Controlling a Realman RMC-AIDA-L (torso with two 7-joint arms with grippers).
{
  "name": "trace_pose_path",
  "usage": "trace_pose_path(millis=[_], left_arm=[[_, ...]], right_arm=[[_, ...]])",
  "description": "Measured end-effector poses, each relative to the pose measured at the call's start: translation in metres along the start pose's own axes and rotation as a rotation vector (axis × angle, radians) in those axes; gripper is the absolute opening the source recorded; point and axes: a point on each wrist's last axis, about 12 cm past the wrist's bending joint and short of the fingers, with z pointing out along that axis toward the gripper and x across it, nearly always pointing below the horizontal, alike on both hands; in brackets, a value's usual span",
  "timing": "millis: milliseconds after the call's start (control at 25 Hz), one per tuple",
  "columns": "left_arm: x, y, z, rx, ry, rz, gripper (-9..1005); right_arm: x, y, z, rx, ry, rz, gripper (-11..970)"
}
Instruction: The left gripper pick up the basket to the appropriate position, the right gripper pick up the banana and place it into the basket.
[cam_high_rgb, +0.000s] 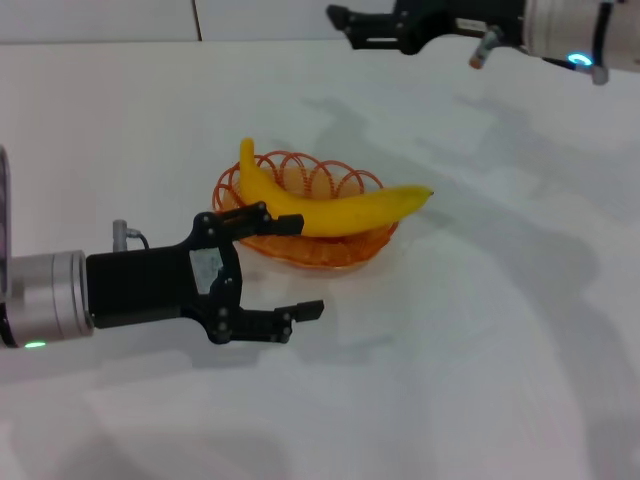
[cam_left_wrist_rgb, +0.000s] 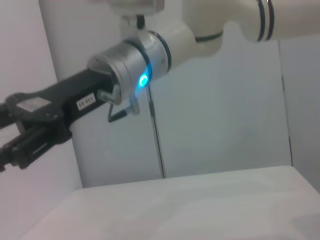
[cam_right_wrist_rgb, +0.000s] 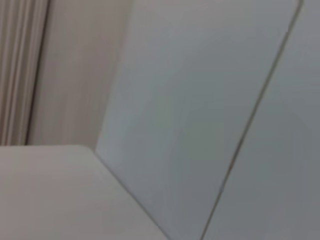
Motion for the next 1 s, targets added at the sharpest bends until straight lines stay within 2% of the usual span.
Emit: trace_pose_path(millis=[160,560,800,1000], left_arm=[[-0.002,-0.001,0.001,0.017,-0.012,0.012,880],[-0.007,-0.004,-0.007,0.047,-0.048,0.014,880],[-0.011,-0.005,-0.025,0.041,-0.016,-0.009,880],[-0.015,-0.006,-0.042,0.028,0.040,-0.027,880]], right_arm=[[0.012,-0.008,-0.009,0.016,-0.011,0.032,853],[0.045,-0.027,-0.049,-0.056,-0.025,0.091,851],[0.057,-0.029,-0.072,-0.139,-0.029,0.080,851],[0.066,-0.027,-0.081,-0.188,0.019,0.060,851]])
